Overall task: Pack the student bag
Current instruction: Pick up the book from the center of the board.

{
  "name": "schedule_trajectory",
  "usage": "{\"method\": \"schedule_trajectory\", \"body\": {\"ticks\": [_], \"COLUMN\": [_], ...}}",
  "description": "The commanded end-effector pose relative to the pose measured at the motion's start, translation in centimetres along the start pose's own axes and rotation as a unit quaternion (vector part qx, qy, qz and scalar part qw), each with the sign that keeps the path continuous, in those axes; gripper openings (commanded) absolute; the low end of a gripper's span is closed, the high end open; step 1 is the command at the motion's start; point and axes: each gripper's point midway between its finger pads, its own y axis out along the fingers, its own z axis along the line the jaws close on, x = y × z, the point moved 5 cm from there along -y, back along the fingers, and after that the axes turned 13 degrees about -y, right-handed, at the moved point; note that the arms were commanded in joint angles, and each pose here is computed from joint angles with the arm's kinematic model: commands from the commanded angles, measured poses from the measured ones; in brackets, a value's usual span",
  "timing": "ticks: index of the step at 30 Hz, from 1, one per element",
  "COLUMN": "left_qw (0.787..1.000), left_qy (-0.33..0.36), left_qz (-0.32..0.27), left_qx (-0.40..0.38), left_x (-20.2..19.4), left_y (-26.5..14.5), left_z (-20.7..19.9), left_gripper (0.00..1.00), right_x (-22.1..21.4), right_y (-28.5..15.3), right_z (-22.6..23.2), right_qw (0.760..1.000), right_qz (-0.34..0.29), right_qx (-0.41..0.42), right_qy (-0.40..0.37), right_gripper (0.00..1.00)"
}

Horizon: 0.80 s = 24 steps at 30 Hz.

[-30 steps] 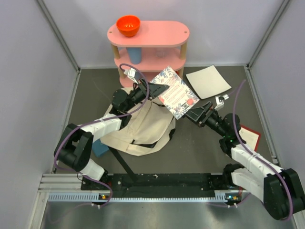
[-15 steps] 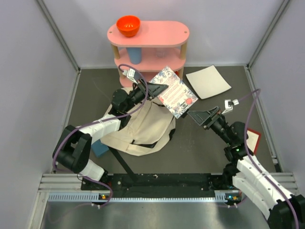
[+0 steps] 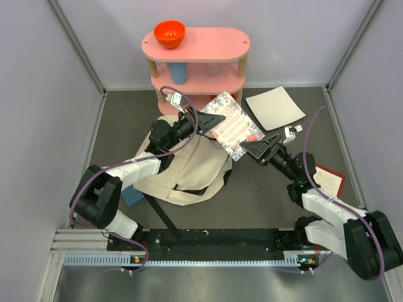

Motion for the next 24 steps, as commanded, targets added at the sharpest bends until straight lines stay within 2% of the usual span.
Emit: {"method": "schedule_trajectory", "body": {"ticks": [1,3,6,7,9,10,11,12,13,14,15,17,18,19,20,21,22,23,24], "left_qw": [0.997,0.997,0.997,0.997,0.998,0.998,0.998,0.998,0.998,0.999,0.999,0.997,0.994,0.988,0.983,0.967,0.956,0.934,0.895], "left_qy": [0.016,0.010,0.003,0.002,0.003,0.010,0.010,0.013,0.020,0.018,0.021,0.041,0.050,0.103,0.128,0.162,0.194,0.237,0.292], "left_qz": [-0.008,0.000,0.006,0.007,0.006,0.009,0.018,0.025,0.032,0.038,0.040,0.051,0.058,0.064,0.056,0.080,0.081,0.059,0.098], "left_qx": [-0.069,-0.074,-0.075,-0.076,-0.070,-0.066,-0.053,-0.047,-0.042,-0.026,-0.016,0.041,0.072,0.092,0.118,0.178,0.203,0.262,0.322], "left_x": [0.1,-0.3,-0.6,-0.7,-0.7,-0.7,-0.7,-0.8,-1.0,-1.1,-1.1,-1.3,-1.4,-1.1,-0.6,-1.0,-0.7,-0.6,-1.2], "left_y": [-0.1,0.1,0.3,0.3,0.3,0.4,0.7,0.9,0.9,0.9,0.8,0.2,-0.1,-0.2,-0.6,-1.9,-2.3,-2.7,-4.4], "left_z": [-3.2,-3.2,-3.0,-3.0,-2.6,-2.5,-2.1,-1.9,-1.6,-1.0,-0.6,1.2,2.0,2.6,2.6,4.7,5.0,5.5,7.0], "left_gripper": [0.00,0.00,0.00,0.00,0.00,0.00,0.00,0.03,0.12,0.22,0.42,0.60,0.68,0.73,0.79,0.83,0.89,0.98,0.98], "right_x": [2.3,2.3,2.5,2.5,2.6,2.7,2.6,2.6,2.5,2.6,2.2,2.6,2.8,2.0,2.6,3.5,2.9,3.4,4.4], "right_y": [1.2,1.7,2.0,2.1,2.2,2.0,1.9,1.7,1.7,1.5,1.6,0.9,0.8,0.4,-0.5,-1.0,-2.1,-2.8,-3.8], "right_z": [4.0,3.8,4.1,4.0,4.4,4.6,4.7,4.8,4.7,4.9,3.9,4.0,3.0,1.2,1.7,0.9,-0.6,-0.9,-0.5], "right_qw": [0.993,0.993,0.992,0.992,0.991,0.990,0.989,0.989,0.990,0.990,0.994,0.995,0.996,0.998,0.996,0.989,0.981,0.975,0.966], "right_qz": [-0.037,-0.032,-0.035,-0.035,-0.034,-0.036,-0.036,-0.037,-0.033,-0.035,-0.029,-0.040,-0.053,-0.032,-0.047,-0.075,-0.053,-0.064,-0.095], "right_qx": [0.107,0.110,0.121,0.120,0.128,0.133,0.137,0.137,0.133,0.132,0.100,0.074,0.035,-0.027,-0.045,-0.095,-0.167,-0.195,-0.216], "right_qy": [-0.025,-0.028,-0.032,-0.031,-0.032,-0.034,-0.035,-0.035,-0.034,-0.037,-0.032,-0.044,-0.061,-0.051,-0.067,-0.089,-0.080,-0.090,-0.111], "right_gripper": [0.98,0.95,0.78,0.64,0.49,0.28,0.20,0.12,0.00,0.00,0.00,0.00,0.00,0.00,0.00,0.00,0.00,0.00,0.00]}}
